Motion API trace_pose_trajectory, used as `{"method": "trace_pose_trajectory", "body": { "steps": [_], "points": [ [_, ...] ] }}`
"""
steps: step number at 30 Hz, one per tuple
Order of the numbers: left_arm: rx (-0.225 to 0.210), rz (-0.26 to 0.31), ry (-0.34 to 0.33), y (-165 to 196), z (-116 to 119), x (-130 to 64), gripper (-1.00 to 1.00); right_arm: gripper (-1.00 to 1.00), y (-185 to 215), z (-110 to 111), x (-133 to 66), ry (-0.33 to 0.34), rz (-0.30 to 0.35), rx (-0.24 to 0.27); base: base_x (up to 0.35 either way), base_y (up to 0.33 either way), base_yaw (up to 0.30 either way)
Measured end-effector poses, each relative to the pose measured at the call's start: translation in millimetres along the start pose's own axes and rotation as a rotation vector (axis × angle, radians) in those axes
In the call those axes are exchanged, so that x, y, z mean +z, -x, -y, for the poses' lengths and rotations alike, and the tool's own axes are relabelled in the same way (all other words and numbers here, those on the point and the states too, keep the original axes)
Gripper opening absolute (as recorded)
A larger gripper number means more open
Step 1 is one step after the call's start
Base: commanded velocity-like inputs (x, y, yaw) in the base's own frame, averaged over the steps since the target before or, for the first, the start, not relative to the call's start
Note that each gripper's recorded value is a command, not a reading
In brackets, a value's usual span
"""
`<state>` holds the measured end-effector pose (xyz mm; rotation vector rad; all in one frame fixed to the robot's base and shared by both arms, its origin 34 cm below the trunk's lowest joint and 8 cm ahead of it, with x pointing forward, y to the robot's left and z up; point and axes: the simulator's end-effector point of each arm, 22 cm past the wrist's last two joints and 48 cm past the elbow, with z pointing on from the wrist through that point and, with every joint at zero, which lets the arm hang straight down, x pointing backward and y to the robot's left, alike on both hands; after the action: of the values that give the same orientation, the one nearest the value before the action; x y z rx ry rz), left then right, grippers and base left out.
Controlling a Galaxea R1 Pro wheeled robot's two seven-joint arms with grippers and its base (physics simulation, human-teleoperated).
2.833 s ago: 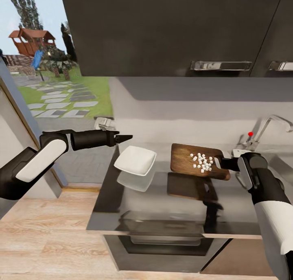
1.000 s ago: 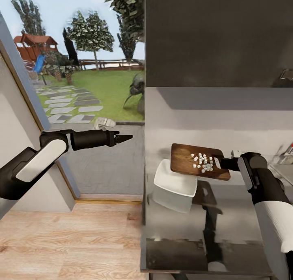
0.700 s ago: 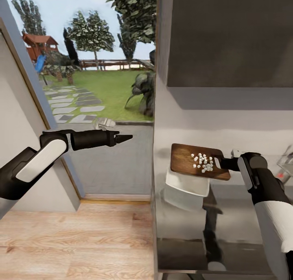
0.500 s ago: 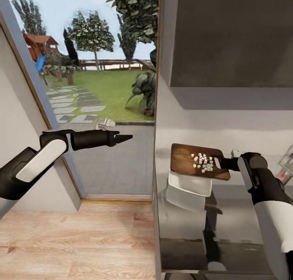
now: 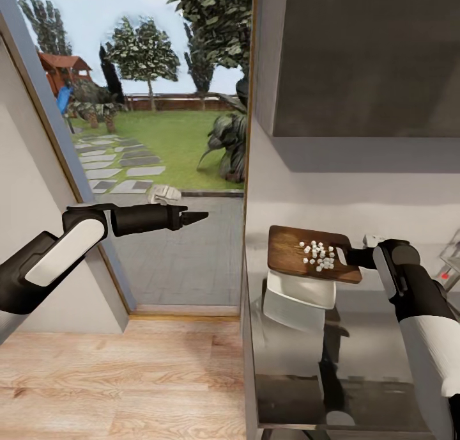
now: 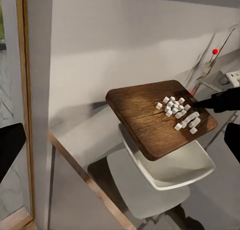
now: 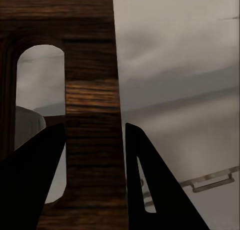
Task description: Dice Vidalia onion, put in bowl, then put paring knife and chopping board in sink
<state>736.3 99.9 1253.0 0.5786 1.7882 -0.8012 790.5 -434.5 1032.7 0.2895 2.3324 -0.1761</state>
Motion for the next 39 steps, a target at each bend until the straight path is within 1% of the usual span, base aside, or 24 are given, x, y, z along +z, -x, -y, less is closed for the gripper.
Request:
{"method": "trace_pose_trajectory", "body": {
  "steps": [34,36,39],
  "points": [
    [-0.002,0.003,-0.007,1,3,1.5,1.0,-1.0,4,-2,-0.7,0.006,0.018,-0.002,0.0,0.0,0.0],
    [-0.002,0.003,-0.008,1,3,1.7,1.0,-1.0,6,-2,-0.8,0.006,0.024,-0.002,0.0,0.0,0.0],
    [-0.002,0.003,-0.008,1,3,1.9,1.0,-1.0,13,-2,-1.3,0.006,0.057,-0.002,0.0,0.0,0.0]
  ]
}}
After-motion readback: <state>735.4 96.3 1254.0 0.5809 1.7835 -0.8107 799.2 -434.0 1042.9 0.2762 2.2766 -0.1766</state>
